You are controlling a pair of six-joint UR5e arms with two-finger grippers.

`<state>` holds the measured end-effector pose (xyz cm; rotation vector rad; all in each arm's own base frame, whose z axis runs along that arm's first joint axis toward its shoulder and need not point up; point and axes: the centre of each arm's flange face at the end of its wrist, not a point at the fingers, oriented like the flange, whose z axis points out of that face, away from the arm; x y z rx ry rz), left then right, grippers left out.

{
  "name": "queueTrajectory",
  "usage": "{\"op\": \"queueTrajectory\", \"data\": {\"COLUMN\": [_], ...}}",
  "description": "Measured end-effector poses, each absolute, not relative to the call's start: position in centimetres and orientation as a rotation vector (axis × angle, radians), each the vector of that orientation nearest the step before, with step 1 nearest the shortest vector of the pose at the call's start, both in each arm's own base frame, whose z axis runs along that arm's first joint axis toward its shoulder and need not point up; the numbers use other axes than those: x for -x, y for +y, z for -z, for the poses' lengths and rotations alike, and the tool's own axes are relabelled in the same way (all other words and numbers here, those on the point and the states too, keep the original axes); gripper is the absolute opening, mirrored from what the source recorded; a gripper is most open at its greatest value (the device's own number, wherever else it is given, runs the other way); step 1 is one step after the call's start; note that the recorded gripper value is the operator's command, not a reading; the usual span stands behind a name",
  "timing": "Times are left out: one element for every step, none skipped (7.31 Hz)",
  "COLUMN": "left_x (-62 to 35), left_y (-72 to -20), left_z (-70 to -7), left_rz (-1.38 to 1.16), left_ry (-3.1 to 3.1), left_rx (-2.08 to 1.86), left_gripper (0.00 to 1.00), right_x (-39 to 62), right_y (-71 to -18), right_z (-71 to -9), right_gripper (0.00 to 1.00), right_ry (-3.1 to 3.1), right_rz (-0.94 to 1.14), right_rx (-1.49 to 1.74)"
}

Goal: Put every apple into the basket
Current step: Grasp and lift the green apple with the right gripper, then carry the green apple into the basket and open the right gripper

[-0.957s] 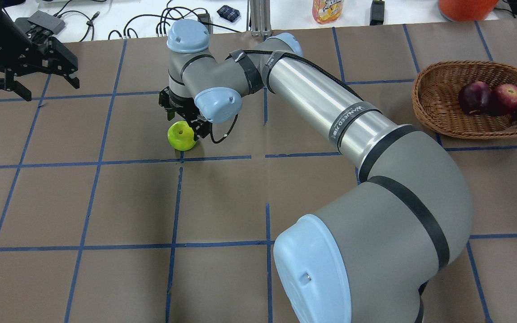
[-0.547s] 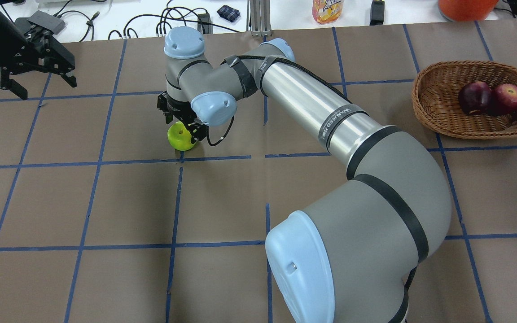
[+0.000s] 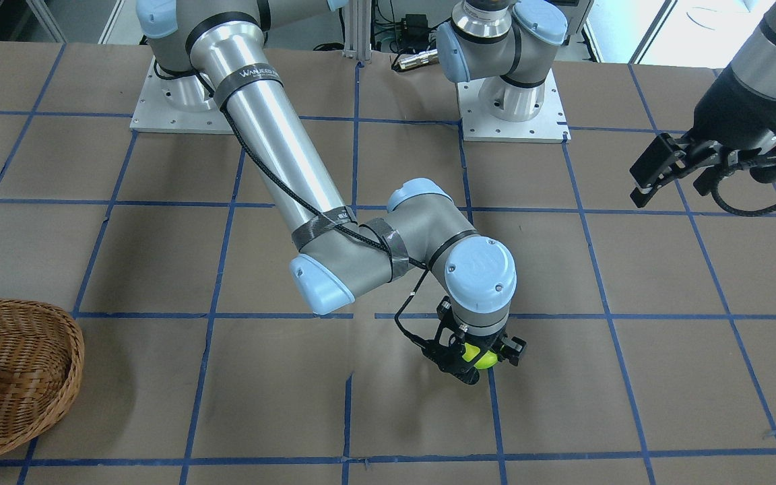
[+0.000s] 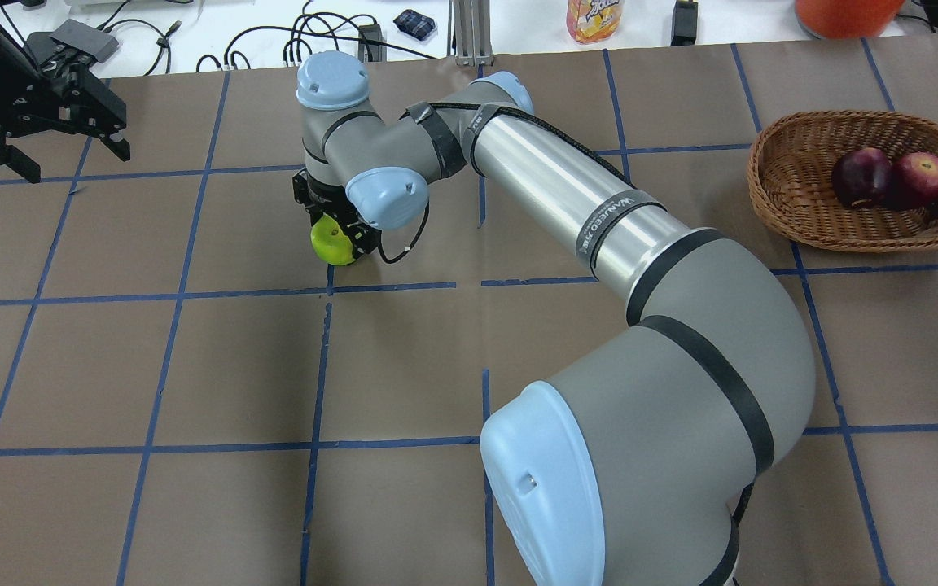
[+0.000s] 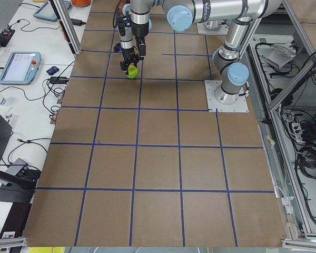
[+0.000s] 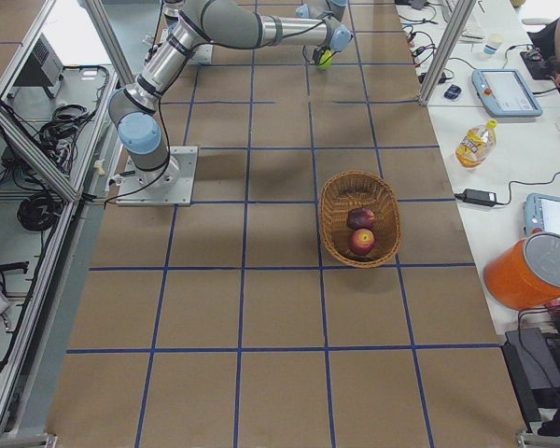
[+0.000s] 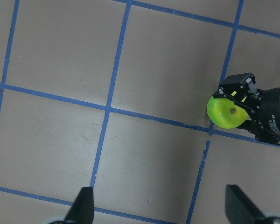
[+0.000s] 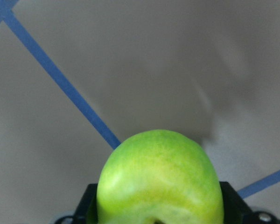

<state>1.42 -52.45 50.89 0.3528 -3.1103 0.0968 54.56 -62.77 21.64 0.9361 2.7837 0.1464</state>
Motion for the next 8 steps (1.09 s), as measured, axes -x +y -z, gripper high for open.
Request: {"op": "queueTrajectory", "data": {"left_x": [-1.3,-1.2,-1.1,-1.0,-0.9,-0.9,-0.8,-0.4], "left_y": [-52.5,-52.5,-52.5,-52.5,-52.4,-52.5,-52.5,-52.6], "left_z": [-50.4,-50.0,-49.6,-49.4,-49.2,-49.2,-49.2,-49.0], "left_rz": [-0.085,-0.076,-0.068,-0.063,-0.06,-0.059,-0.06,-0.056], "left_ry": [-3.107,-3.104,-3.103,-3.103,-3.102,-3.102,-3.102,-3.09], "left_rx": [-0.349,-0.345,-0.34,-0.336,-0.335,-0.333,-0.331,-0.324], "left_gripper": [1.0,1.0,1.0,1.0,1.0,1.0,1.0,1.0], "right_x": [-53.0,-49.8,-45.5,-40.9,-36.3,-31.2,-25.5,-18.9], "right_y": [-63.4,-64.5,-65.8,-66.9,-67.9,-69.1,-70.6,-72.0], "right_z": [-23.7,-26.5,-29.7,-31.9,-33.1,-34.2,-34.8,-35.1], "right_gripper": [0.0,0.0,0.0,0.0,0.0,0.0,0.0,0.0], "right_ry": [2.805,2.837,2.864,2.905,2.95,2.991,3.03,3.057], "right_rz": [-0.118,-0.109,-0.119,-0.157,-0.212,-0.244,-0.251,-0.266], "right_rx": [-0.941,-0.95,-0.954,-0.923,-0.854,-0.771,-0.687,-0.597]}}
